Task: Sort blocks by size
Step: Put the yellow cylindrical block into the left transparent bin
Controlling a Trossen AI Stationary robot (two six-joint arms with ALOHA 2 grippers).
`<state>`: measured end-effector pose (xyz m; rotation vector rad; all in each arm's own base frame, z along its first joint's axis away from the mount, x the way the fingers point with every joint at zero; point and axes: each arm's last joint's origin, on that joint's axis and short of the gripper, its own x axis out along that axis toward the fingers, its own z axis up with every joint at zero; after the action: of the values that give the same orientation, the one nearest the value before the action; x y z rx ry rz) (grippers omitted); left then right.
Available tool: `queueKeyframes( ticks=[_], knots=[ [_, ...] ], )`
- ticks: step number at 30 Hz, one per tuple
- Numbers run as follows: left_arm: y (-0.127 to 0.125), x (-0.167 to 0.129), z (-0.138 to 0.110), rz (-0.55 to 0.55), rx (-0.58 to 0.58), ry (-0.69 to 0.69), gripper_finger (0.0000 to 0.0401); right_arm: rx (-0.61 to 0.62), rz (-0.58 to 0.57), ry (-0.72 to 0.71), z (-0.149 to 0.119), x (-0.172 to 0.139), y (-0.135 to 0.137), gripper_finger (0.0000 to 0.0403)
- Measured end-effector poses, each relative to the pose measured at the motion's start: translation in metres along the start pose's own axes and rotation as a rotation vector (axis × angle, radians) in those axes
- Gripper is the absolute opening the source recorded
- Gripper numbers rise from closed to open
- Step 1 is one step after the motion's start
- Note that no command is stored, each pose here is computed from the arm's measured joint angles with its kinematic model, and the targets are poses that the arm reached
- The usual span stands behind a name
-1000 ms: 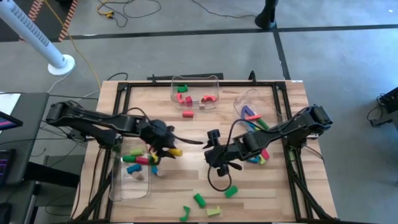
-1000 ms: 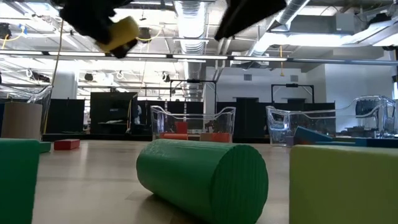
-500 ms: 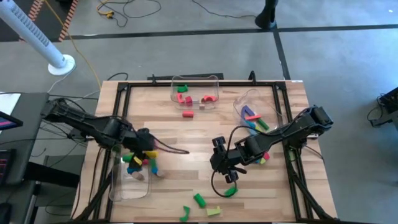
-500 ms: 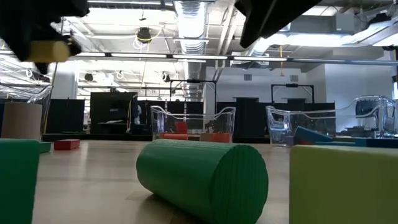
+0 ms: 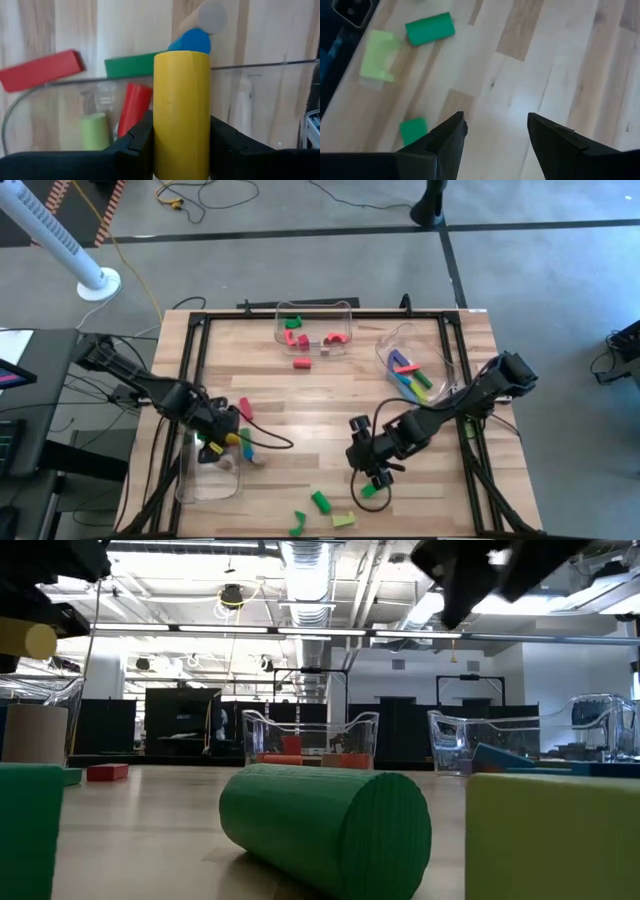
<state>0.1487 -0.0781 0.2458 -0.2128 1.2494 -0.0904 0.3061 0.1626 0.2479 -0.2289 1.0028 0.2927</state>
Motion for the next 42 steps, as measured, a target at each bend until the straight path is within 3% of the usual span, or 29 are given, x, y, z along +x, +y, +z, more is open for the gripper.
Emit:
queueKeyframes(
  ticks=[12, 27, 33, 42],
  knots=[
    [0.009, 0.022, -0.02, 0.091, -0.111, 0.092, 0.0119, -0.005, 0.048, -0.032, -0.003, -0.004, 0.036, 0.0244],
    [0.013, 0.033, -0.025, 0.101, -0.14, 0.094, 0.0132, -0.018, -0.197, -0.019, -0.011, -0.023, 0.028, 0.0244],
    [0.013, 0.032, -0.024, 0.118, -0.139, 0.081, 0.0136, -0.013, -0.165, -0.043, -0.01, -0.029, 0.029, 0.0244],
    [0.014, 0.032, -0.024, 0.137, -0.131, 0.067, 0.0195, -0.02, -0.077, -0.136, 0.0, -0.029, 0.034, 0.0244]
  ],
)
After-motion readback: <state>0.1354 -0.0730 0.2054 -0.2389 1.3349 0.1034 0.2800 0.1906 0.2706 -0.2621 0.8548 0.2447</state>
